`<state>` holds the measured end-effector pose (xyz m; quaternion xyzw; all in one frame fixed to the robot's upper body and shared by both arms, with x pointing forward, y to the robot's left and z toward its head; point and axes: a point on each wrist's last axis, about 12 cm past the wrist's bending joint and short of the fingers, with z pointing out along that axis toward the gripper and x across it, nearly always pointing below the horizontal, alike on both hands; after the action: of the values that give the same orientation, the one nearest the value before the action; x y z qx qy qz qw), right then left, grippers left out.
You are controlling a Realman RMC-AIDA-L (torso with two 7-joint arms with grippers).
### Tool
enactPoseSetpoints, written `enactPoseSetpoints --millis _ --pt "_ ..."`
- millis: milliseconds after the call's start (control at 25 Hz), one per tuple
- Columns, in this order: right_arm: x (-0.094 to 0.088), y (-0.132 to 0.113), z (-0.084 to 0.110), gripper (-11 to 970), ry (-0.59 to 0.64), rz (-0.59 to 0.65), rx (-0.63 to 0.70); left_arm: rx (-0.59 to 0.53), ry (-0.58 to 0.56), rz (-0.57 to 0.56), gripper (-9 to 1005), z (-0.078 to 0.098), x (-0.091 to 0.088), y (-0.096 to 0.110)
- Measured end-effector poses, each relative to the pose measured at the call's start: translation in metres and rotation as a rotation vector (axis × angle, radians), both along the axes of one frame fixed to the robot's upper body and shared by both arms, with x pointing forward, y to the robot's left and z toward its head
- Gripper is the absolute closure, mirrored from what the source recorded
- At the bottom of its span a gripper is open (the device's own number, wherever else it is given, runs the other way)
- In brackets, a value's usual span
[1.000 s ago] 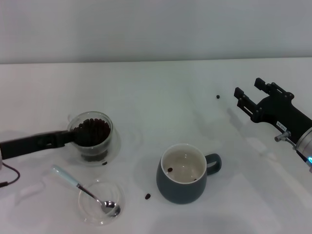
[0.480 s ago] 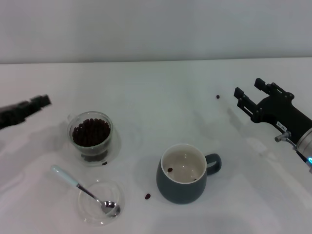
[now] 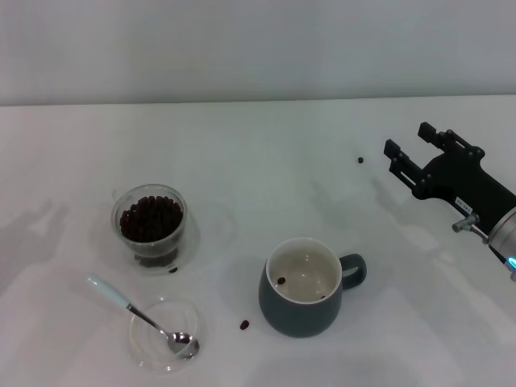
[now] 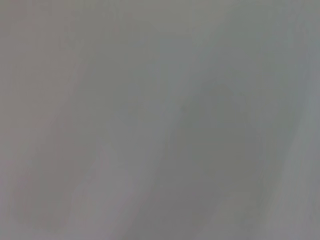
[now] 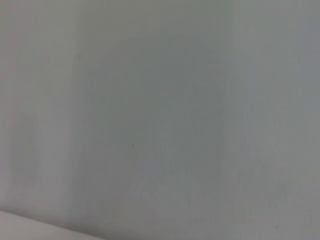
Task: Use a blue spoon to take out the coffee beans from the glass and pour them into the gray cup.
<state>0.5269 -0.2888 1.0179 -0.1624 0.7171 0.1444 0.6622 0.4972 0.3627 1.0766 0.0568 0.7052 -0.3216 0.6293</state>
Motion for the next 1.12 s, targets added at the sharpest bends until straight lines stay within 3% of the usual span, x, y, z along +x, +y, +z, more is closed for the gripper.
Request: enactPoseSetpoints --millis 440,720,920,1120 --pt "0.014 -0.016 0.016 295 -0.118 -0.12 -0.054 0.035 -0.111 0.239 730 -0.026 -0.004 0.003" --pt "0.036 -0.031 0.031 295 -0.155 -0.243 -0.053 0.032 -0.159 0.395 730 -0.032 0.002 0.002" --pt "0.05 -0.027 0.035 295 -0.16 -0.23 -0.138 0.044 -0.168 0.489 731 -0.035 0.005 0.005" --pt "0.057 -0.026 0.039 295 -0.194 -0.215 -0.236 0.08 -0.18 0.5 731 -0.037 0.011 -0.005"
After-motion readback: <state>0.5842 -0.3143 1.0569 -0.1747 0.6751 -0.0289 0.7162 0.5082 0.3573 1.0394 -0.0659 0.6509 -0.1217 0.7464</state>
